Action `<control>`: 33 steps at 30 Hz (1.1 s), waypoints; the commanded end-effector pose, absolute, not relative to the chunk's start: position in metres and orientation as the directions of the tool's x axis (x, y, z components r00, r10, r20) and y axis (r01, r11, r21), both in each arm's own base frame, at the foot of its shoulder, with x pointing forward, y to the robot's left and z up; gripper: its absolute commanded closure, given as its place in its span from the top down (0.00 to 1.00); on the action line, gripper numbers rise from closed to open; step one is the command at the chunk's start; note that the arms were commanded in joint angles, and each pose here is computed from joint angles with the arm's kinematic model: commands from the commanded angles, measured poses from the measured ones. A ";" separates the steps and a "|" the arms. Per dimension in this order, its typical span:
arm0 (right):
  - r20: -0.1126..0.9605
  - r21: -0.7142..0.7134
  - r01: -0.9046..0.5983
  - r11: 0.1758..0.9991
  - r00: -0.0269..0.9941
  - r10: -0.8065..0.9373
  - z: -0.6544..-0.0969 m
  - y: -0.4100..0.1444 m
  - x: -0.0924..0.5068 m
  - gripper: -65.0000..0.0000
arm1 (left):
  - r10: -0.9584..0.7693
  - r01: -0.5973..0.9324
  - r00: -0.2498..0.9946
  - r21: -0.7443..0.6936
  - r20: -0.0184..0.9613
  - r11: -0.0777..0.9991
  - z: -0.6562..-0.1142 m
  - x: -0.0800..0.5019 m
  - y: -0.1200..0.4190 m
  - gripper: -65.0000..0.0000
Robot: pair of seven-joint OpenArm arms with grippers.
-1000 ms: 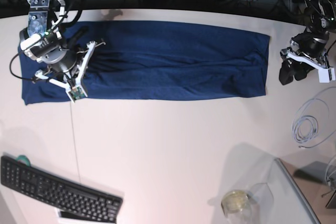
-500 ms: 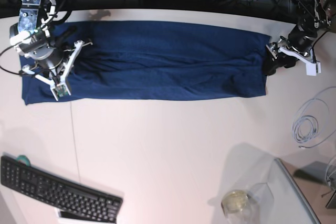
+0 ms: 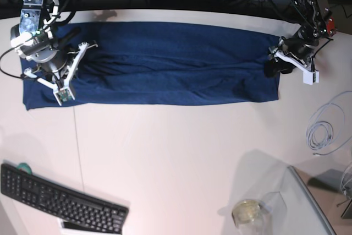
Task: Layout the t-shirt on the table in an organized manner, then fold the t-shirt properly
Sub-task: 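Adjust the corner with the right gripper while the left gripper regrasps its corner, then fold the strip end held by the left gripper inward toward the right gripper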
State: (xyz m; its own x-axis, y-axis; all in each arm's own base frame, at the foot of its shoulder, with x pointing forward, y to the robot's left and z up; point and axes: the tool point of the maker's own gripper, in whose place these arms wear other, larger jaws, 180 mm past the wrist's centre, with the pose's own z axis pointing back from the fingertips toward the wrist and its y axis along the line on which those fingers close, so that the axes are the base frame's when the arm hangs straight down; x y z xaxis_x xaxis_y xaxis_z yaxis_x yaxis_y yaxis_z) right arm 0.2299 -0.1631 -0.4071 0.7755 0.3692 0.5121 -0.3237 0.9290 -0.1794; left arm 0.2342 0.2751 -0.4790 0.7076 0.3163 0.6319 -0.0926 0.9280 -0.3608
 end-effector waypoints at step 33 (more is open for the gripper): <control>0.546 -0.193 -0.319 0.928 0.751 0.372 -0.397 -0.163 0.238 0.04 | 0.016 0.156 0.602 -0.137 0.798 0.978 -0.385 0.241 0.234 0.00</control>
